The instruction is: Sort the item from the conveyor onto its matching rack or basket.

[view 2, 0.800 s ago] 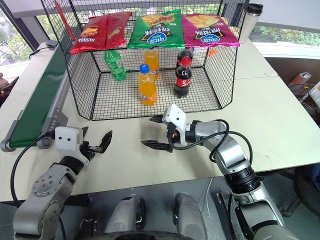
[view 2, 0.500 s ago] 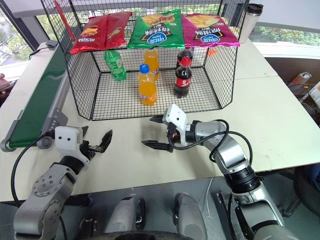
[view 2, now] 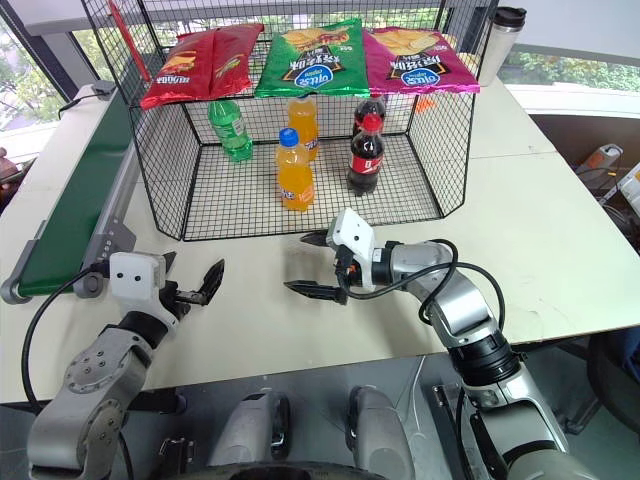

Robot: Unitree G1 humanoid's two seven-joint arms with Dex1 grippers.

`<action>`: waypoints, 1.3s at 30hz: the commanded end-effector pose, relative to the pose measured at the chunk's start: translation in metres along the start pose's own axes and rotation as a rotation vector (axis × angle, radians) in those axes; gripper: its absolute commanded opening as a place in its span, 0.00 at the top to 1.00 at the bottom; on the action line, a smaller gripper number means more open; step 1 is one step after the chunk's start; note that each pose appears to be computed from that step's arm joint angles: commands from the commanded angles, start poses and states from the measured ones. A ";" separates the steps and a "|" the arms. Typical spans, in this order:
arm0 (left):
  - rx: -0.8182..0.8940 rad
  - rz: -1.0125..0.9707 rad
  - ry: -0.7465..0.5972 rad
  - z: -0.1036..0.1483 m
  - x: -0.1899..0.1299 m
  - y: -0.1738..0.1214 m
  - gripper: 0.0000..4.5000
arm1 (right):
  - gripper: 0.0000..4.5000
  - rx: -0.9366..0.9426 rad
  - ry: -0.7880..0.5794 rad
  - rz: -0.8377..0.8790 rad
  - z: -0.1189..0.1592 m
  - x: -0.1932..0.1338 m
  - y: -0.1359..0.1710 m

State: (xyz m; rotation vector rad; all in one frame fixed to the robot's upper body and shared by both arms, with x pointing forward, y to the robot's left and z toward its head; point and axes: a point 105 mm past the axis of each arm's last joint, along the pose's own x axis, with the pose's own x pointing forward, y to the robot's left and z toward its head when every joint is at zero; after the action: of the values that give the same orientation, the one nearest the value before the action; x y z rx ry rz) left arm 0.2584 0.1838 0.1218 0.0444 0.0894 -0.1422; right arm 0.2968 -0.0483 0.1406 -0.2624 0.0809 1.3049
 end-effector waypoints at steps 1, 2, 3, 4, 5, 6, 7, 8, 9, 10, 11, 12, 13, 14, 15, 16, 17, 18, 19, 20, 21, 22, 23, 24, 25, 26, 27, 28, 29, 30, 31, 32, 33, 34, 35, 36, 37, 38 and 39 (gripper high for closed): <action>0.023 -0.003 -0.055 0.014 -0.003 -0.002 0.01 | 0.00 -0.043 -0.029 0.003 0.011 0.000 0.000; 0.022 -0.003 -0.055 0.014 -0.002 -0.002 0.01 | 0.00 -0.043 -0.028 0.003 0.011 0.000 0.000; 0.022 -0.004 -0.056 0.014 -0.002 -0.002 0.01 | 0.00 -0.043 -0.028 0.004 0.010 -0.001 0.000; 0.021 -0.004 -0.056 0.014 -0.002 -0.003 0.01 | 0.00 -0.042 -0.028 0.005 0.010 -0.001 0.000; 0.021 -0.004 -0.056 0.014 -0.002 -0.003 0.01 | 0.00 -0.042 -0.028 0.005 0.010 -0.001 0.000; 0.021 -0.005 -0.057 0.014 -0.002 -0.003 0.01 | 0.00 -0.042 -0.028 0.006 0.010 -0.001 0.001; 0.021 -0.005 -0.057 0.015 -0.002 -0.003 0.01 | 0.00 -0.042 -0.028 0.008 0.010 -0.001 0.001; 0.020 -0.005 -0.057 0.015 -0.002 -0.003 0.01 | 0.00 -0.041 -0.027 0.009 0.010 -0.002 0.001; 0.021 -0.005 -0.057 0.015 -0.002 -0.003 0.01 | 0.00 -0.041 -0.028 0.013 0.010 -0.002 0.001; 0.021 -0.004 -0.058 0.015 -0.002 -0.003 0.01 | 0.00 -0.041 -0.030 0.020 0.011 -0.003 0.002; 0.022 -0.003 -0.059 0.016 -0.002 -0.003 0.01 | 0.00 -0.042 -0.037 0.029 0.012 -0.003 0.004; 0.022 -0.002 -0.059 0.016 -0.002 -0.003 0.01 | 0.00 -0.043 -0.042 0.035 0.012 -0.003 0.005; 0.020 0.002 -0.055 0.015 -0.002 -0.002 0.01 | 0.00 -0.047 -0.052 0.048 0.014 -0.004 0.006; 0.012 0.004 -0.052 0.015 -0.002 -0.002 0.01 | 0.00 -0.048 -0.063 0.059 0.015 -0.005 0.008; 0.009 0.008 -0.052 0.014 -0.002 -0.001 0.01 | 0.00 -0.053 -0.085 0.068 0.018 -0.006 0.010; 0.006 0.011 -0.053 0.015 -0.002 0.000 0.01 | 0.00 -0.061 -0.114 0.072 0.022 -0.006 0.011; 0.005 0.013 -0.054 0.015 -0.002 0.000 0.01 | 0.00 -0.066 -0.133 0.073 0.025 -0.006 0.011; 0.005 0.018 -0.054 0.015 -0.002 0.001 0.01 | 0.00 -0.073 -0.142 0.076 0.026 -0.006 0.012; 0.006 0.024 -0.055 0.015 -0.002 0.002 0.01 | 0.00 -0.080 -0.153 0.080 0.029 -0.006 0.012; 0.004 0.031 -0.058 0.016 -0.002 0.003 0.01 | 0.00 -0.092 -0.174 0.083 0.032 -0.005 0.013; 0.007 0.043 -0.060 0.016 -0.002 0.005 0.01 | 0.00 -0.104 -0.186 0.087 0.035 -0.004 0.014; 0.010 0.056 -0.063 0.017 -0.002 0.007 0.01 | 0.00 -0.115 -0.190 0.093 0.037 -0.004 0.016; 0.007 0.065 -0.065 0.017 -0.002 0.008 0.01 | 0.00 -0.122 -0.192 0.096 0.038 -0.003 0.017; 0.008 0.076 -0.069 0.018 -0.002 0.010 0.01 | 0.00 -0.132 -0.198 0.098 0.040 -0.003 0.017; 0.008 0.082 -0.072 0.019 -0.002 0.011 0.01 | 0.00 -0.138 -0.203 0.098 0.042 -0.003 0.018; 0.008 0.094 -0.076 0.020 -0.002 0.013 0.01 | 0.00 -0.148 -0.207 0.099 0.044 -0.002 0.018; 0.008 0.106 -0.078 0.020 -0.002 0.015 0.01 | 0.00 -0.158 -0.211 0.100 0.046 -0.001 0.018; 0.009 0.117 -0.082 0.021 -0.002 0.017 0.01 | 0.00 -0.166 -0.213 0.100 0.047 -0.001 0.018; 0.010 0.126 -0.087 0.022 -0.001 0.018 0.01 | 0.00 -0.173 -0.214 0.101 0.049 0.000 0.017; 0.011 0.137 -0.091 0.023 -0.001 0.020 0.01 | 0.00 -0.178 -0.215 0.101 0.049 0.000 0.017; 0.012 0.147 -0.096 0.025 -0.001 0.021 0.01 | 0.00 -0.180 -0.214 0.101 0.049 0.000 0.017; 0.012 0.155 -0.100 0.026 -0.001 0.023 0.01 | 0.00 -0.182 -0.211 0.101 0.049 0.001 0.016; 0.013 0.163 -0.104 0.027 -0.002 0.024 0.01 | 0.00 -0.184 -0.208 0.101 0.049 0.001 0.015; 0.016 0.173 -0.108 0.028 -0.002 0.026 0.01 | 0.00 -0.185 -0.205 0.101 0.048 0.000 0.015; 0.016 0.186 -0.114 0.029 -0.002 0.028 0.01 | 0.00 -0.187 -0.200 0.101 0.047 0.000 0.014; 0.015 0.196 -0.120 0.031 -0.003 0.029 0.01 | 0.00 -0.191 -0.194 0.101 0.046 0.000 0.014; 0.019 0.211 -0.127 0.033 -0.003 0.032 0.01 | 0.00 -0.197 -0.185 0.103 0.044 -0.001 0.013; 0.021 0.224 -0.134 0.035 -0.004 0.034 0.01 | 0.00 -0.200 -0.179 0.104 0.042 -0.001 0.013; 0.017 0.240 -0.144 0.037 -0.005 0.036 0.01 | 0.00 -0.204 -0.174 0.104 0.041 -0.002 0.012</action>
State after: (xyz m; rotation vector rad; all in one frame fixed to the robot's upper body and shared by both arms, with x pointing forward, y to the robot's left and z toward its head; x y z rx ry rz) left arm 0.2659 0.2129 0.1413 0.0452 0.0134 0.0542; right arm 0.2823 -0.0373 0.1710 -0.2840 -0.1453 1.4259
